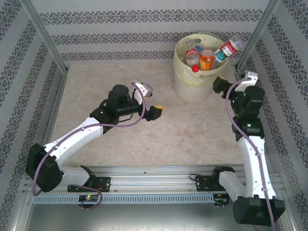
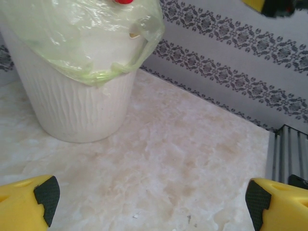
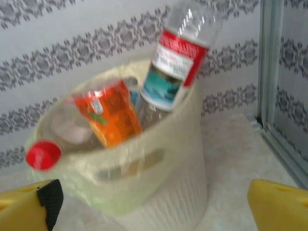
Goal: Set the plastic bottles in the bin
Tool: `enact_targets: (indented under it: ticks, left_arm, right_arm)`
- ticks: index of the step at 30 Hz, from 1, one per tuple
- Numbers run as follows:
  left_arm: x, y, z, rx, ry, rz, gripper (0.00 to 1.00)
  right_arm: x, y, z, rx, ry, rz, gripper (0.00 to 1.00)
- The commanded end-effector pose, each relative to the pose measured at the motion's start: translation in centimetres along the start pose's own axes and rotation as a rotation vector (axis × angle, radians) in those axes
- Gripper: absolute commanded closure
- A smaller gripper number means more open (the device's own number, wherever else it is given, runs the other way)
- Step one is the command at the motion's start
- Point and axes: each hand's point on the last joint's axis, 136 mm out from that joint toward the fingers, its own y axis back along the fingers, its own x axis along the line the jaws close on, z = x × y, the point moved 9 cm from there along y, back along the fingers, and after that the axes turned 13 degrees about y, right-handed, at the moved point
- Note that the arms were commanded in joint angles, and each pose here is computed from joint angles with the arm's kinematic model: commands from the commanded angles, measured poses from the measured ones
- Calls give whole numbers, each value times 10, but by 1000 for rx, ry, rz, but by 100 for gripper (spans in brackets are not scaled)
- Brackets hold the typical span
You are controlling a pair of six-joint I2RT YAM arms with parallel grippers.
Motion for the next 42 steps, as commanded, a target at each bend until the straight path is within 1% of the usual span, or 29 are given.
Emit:
enact_targets:
  ticks: [1, 3, 5, 7, 12, 14, 15, 17, 20, 22, 25, 27, 28, 29, 31, 33, 34, 36, 38, 40, 42]
  left_arm:
    - [8, 12, 5, -44, -33, 120, 0]
    - [13, 15, 5, -54, -40, 188, 0]
    - [20, 19, 0, -67, -27, 266, 0]
    - [27, 24, -8, -90, -5, 338, 0]
    - [47, 44, -41, -145, 40, 543, 0]
    - [53, 56, -51, -157, 49, 609, 0]
    - [56, 61, -55, -153, 53, 628, 0]
    - [61, 71, -64, -144, 63, 686, 0]
    - [73, 88, -75, -154, 111, 777, 0]
    - [81, 99, -81, -174, 153, 813, 0]
    - [95, 115, -88, -200, 204, 892, 0]
    - [103, 125, -93, -204, 228, 953, 0]
    - [107, 129, -95, -203, 236, 985, 0]
    - [110, 133, -97, -200, 230, 1003, 0]
    - [112, 132, -103, -194, 162, 970, 0]
    - [114, 132, -110, -224, 143, 963, 0]
    - [117, 134, -113, -240, 157, 982, 0]
    - [122, 137, -120, -237, 171, 1018, 0]
    - [126, 138, -123, -224, 159, 1046, 0]
    - [128, 139, -125, -218, 140, 1067, 0]
    - [132, 139, -126, -224, 119, 1097, 0]
  right_arm:
    - [-1, 6, -28, 11, 15, -12, 2]
    - [-1, 9, -47, -39, 48, 4, 2]
    - [-4, 12, -68, -77, 57, -26, 2]
    - [-8, 12, -85, -77, 67, -51, 2]
    - [-16, 0, -125, 38, 76, -112, 2]
    - [-17, -5, -140, 45, 80, -117, 2]
    - [-18, -7, -154, 65, 79, -116, 2]
    - [-16, -11, -167, 65, 79, -116, 2]
    - [-9, -20, -181, 95, 134, -110, 2]
    - [-1, -25, -188, 115, 191, -102, 2]
    - [12, -31, -198, 103, 266, -77, 2]
    - [16, -35, -204, 108, 286, -70, 2]
    - [18, -37, -202, 91, 292, -63, 2]
    - [20, -38, -202, 87, 298, -54, 2]
    - [20, -40, -202, 75, 302, -68, 2]
    - [18, -43, -201, 63, 305, -85, 2]
    - [17, -45, -200, 57, 310, -98, 2]
    - [17, -50, -200, 48, 332, -107, 2]
    - [17, -56, -202, 49, 353, -121, 2]
    - [11, -62, -209, 37, 337, -157, 2]
    - [11, -71, -218, 51, 334, -132, 2]
